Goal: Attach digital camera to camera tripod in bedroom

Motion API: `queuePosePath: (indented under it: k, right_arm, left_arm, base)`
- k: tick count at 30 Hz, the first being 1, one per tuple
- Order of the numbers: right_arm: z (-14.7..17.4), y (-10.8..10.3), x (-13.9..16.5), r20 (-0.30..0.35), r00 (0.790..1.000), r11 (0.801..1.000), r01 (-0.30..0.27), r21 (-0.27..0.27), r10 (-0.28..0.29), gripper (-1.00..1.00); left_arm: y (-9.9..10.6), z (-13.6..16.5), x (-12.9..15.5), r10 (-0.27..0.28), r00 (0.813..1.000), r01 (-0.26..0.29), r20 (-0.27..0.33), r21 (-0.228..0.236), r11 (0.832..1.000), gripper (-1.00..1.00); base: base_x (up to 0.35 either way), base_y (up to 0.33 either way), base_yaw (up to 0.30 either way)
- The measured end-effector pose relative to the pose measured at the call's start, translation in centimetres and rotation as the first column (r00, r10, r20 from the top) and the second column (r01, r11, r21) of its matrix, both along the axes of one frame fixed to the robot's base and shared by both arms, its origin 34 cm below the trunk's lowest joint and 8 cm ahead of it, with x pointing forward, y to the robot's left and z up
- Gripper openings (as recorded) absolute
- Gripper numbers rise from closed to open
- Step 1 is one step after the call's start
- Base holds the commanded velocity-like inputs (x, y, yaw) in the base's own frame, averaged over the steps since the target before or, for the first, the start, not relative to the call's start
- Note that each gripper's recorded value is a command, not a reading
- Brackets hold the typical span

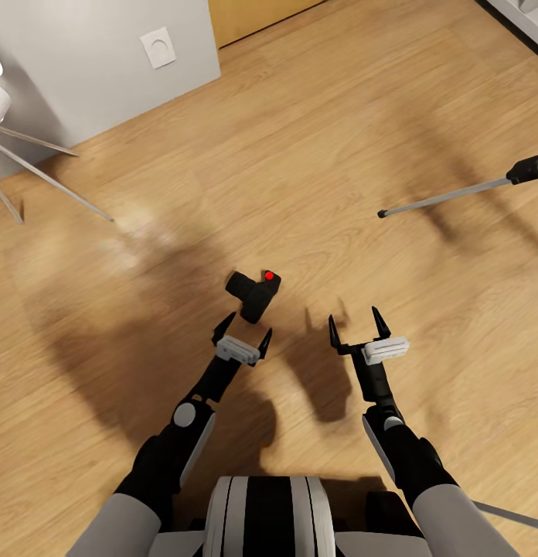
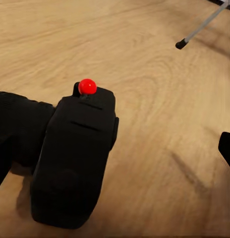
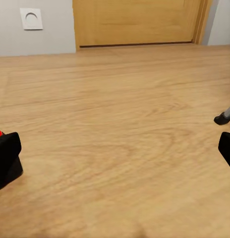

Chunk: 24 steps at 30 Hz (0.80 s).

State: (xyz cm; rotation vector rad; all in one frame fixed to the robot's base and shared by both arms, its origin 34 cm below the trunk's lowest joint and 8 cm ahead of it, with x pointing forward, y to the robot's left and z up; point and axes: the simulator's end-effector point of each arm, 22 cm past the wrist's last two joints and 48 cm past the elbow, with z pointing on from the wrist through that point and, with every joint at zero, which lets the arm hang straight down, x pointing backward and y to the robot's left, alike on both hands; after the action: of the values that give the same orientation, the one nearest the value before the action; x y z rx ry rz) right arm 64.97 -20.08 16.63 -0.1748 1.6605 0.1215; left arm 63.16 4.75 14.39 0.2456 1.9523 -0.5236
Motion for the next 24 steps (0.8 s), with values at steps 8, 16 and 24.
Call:
queuePosePath:
  k: [8, 16, 24]
  right_arm:
    - [0.0, 0.0, 0.0, 0.0, 1.0, 1.0, 0.0, 0.0, 0.0, 1.0]
    - [0.0, 0.0, 0.0, 0.001, 1.0, 1.0, 0.0, 0.0, 0.0, 1.0]
    - [0.0, 0.0, 0.0, 0.002, 1.0, 1.0, -0.001, 0.0, 0.001, 1.0]
  left_arm:
    - [-0.8, -1.1, -0.9, -0.027, 0.998, 0.028, -0.06, 0.006, 1.0, 1.0]
    - [-1.5, -1.6, -1.4, -0.047, 0.994, 0.049, -0.099, 0.009, 0.999, 1.0]
    - [-1.6, -2.5, -2.2, -0.094, 0.988, 0.101, -0.124, 0.055, 0.993, 1.0]
  base:
    - [0.0, 0.0, 0.0]
    - [0.0, 0.0, 0.0]
    - [0.0, 0.0, 0.0]
